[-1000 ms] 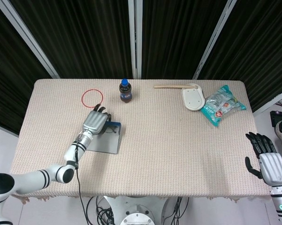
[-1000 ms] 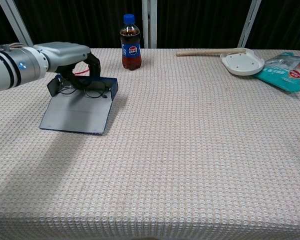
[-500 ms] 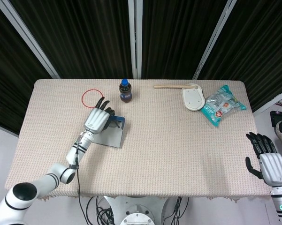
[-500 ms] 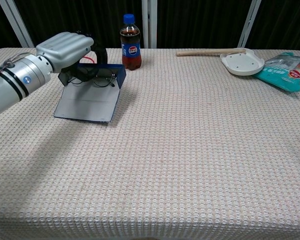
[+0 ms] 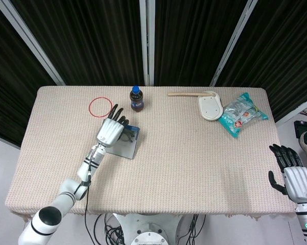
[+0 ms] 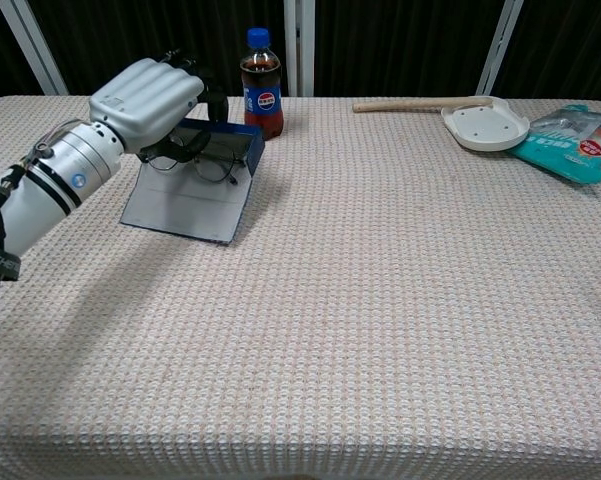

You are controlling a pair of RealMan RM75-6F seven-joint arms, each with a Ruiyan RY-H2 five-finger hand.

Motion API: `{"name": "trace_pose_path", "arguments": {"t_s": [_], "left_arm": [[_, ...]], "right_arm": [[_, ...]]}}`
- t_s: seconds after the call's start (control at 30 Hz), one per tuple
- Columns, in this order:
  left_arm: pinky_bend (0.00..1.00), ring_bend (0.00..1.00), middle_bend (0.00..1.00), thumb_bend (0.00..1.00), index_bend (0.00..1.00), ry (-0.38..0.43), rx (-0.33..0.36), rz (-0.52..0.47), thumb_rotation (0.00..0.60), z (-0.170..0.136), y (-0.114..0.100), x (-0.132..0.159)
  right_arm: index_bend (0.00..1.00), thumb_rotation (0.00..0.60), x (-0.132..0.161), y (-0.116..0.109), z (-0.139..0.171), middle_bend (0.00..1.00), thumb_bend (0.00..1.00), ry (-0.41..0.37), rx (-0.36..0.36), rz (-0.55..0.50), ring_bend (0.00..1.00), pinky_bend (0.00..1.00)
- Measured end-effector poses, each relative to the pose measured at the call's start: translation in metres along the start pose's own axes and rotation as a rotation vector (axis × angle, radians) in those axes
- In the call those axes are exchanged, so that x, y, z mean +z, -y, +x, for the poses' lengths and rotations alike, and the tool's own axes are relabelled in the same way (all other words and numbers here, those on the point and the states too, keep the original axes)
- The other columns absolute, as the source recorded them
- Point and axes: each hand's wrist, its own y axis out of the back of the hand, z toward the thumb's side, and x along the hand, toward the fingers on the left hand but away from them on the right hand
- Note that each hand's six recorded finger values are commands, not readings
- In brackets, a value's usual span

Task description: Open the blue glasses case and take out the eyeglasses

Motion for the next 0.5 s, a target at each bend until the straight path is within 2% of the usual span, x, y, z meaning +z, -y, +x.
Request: {"name": "trace_pose_path", "arguments": {"t_s": [0.17, 0.3, 0.37, 0.5], "left_arm": [[0.00, 0.11, 0.36, 0.53, 0.44, -0.024, 0.020, 0.044, 0.600, 0.001, 0.000, 0.003], [0.00, 0.11, 0.35, 0.53, 0.41, -0.018, 0.002, 0.032, 0.600, 0.003, 0.003, 0.006], [0.00, 0.09, 0.32, 0.52, 0.36, -0.012, -0.023, 0.032, 0.600, 0.004, 0.007, 0.006], [0.00, 0.05, 0.25, 0.43, 0.18, -0.015, -0.102, 0.015, 0.600, 0.009, 0.019, 0.003]], "right_arm": [[0.00, 0.600, -0.001, 0.000, 0.000, 0.08, 0.48, 0.003, 0.002, 0.000, 0.00, 0.00], [0.00, 0.600, -0.002, 0.000, 0.000, 0.08, 0.48, 0.006, 0.001, -0.001, 0.00, 0.00], [0.00, 0.600, -0.003, 0.000, 0.001, 0.08, 0.48, 0.008, 0.002, -0.001, 0.00, 0.00], [0.00, 0.600, -0.003, 0.000, 0.001, 0.08, 0.48, 0.007, 0.001, -0.001, 0.00, 0.00]]}}
